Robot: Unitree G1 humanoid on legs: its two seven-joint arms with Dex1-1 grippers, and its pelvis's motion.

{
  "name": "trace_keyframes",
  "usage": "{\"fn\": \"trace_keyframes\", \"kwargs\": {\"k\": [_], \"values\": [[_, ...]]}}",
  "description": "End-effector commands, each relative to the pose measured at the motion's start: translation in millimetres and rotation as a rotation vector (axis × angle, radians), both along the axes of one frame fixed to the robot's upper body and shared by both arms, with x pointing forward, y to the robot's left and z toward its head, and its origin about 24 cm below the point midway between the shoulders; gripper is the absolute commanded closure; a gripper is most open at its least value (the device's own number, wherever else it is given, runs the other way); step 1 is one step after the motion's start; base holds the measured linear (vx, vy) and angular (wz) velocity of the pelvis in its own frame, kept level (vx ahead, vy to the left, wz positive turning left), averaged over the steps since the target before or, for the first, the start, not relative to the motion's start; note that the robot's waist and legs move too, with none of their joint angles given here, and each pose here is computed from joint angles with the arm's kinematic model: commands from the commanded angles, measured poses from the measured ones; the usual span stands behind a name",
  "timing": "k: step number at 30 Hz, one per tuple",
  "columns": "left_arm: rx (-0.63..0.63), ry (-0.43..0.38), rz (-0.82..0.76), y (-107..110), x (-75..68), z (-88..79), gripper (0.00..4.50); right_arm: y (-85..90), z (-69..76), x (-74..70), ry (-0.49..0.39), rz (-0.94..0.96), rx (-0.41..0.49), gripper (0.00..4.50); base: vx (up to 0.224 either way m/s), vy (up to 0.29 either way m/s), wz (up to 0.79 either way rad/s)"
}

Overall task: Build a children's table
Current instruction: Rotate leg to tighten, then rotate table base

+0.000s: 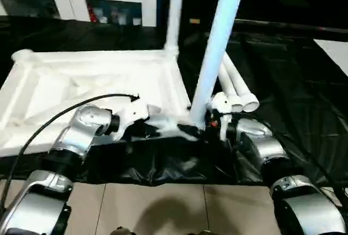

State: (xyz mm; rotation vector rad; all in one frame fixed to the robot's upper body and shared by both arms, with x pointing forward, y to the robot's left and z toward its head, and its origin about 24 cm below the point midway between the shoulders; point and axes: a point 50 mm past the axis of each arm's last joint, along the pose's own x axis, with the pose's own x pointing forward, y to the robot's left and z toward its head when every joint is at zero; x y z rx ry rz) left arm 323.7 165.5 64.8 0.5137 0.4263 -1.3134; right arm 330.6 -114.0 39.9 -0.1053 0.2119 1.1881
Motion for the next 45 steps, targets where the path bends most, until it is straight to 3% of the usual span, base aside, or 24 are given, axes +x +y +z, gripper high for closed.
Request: {"fn": "trace_keyframes", "kwargs": {"k": [1,3,4,9,14,19,24,26,27,29,34,35,36,40,45], "values": [[-0.035,-0.004,-0.083,-8.4,-3.5,3.2,4.5,3.8,2.5,-3.6,0.003,0.106,-0.02,0.66,0.0,0.0,0.0],[-0.024,0.009,-0.103,-5.2,-5.0,3.3,4.5,1.8,2.0,-4.8,0.009,0.149,-0.046,0.66,0.0,0.0,0.0],[-0.017,0.018,-0.116,-3.1,-6.0,3.3,4.5,0.4,1.7,-5.7,0.013,0.177,-0.064,0.92,0.0,0.0,0.0],[0.0,0.02,-0.12,1.1,-4.5,3.8,4.5,2.5,-1.0,-6.5,0.02,0.211,-0.102,1.23,0.0,0.0,0.0],[-0.001,0.024,-0.121,2.5,-3.8,4.1,4.5,6.9,-3.0,-8.9,0.03,0.223,-0.092,1.68,0.0,0.0,0.0],[-0.013,0.034,-0.094,3.9,-3.8,2.5,4.5,9.5,-7.6,-14.3,0.059,0.201,-0.039,1.76,0.0,0.0,0.0],[-0.003,-0.019,0.075,-6.1,7.1,-3.5,4.5,17.1,-16.2,-5.5,0.042,-0.118,0.012,1.77,0.0,0.0,0.0],[-0.03,-0.074,0.204,-25.9,17.4,-5.6,4.5,26.8,-22.2,1.9,0.045,-0.369,0.037,1.77,0.0,0.0,0.0],[-0.03,-0.074,0.204,-25.9,17.4,-5.6,4.5,26.8,-22.2,1.9,0.045,-0.369,0.037,1.77,0.0,0.0,0.0],[-0.049,-0.105,0.282,-47.5,23.2,-9.1,4.5,38.4,-26.3,8.5,0.069,-0.581,0.032,1.77,0.0,0.0,0.0],[-0.018,-0.157,0.311,-60.2,27.8,-13.3,4.5,49.0,-20.4,12.8,0.027,-0.673,0.029,1.77,0.0,0.0,0.0],[-0.011,-0.171,0.29,-62.1,27.8,-13.7,4.5,47.3,-18.6,14.5,0.014,-0.708,0.036,1.22,0.0,0.0,0.0],[-0.011,-0.171,0.29,-62.1,27.8,-13.7,4.5,47.3,-18.6,14.5,0.014,-0.708,0.036,1.08,0.0,0.0,0.0],[-0.002,-0.195,0.264,-62.7,28.1,-14.1,4.5,42.5,-18.0,16.7,0.028,-0.744,0.058,0.86,0.0,0.0,0.0],[-0.018,-0.219,0.223,-63.3,27.3,-12.6,4.5,26.0,-11.7,22.6,-0.042,-0.796,0.006,0.71,0.0,0.0,0.0]]}}
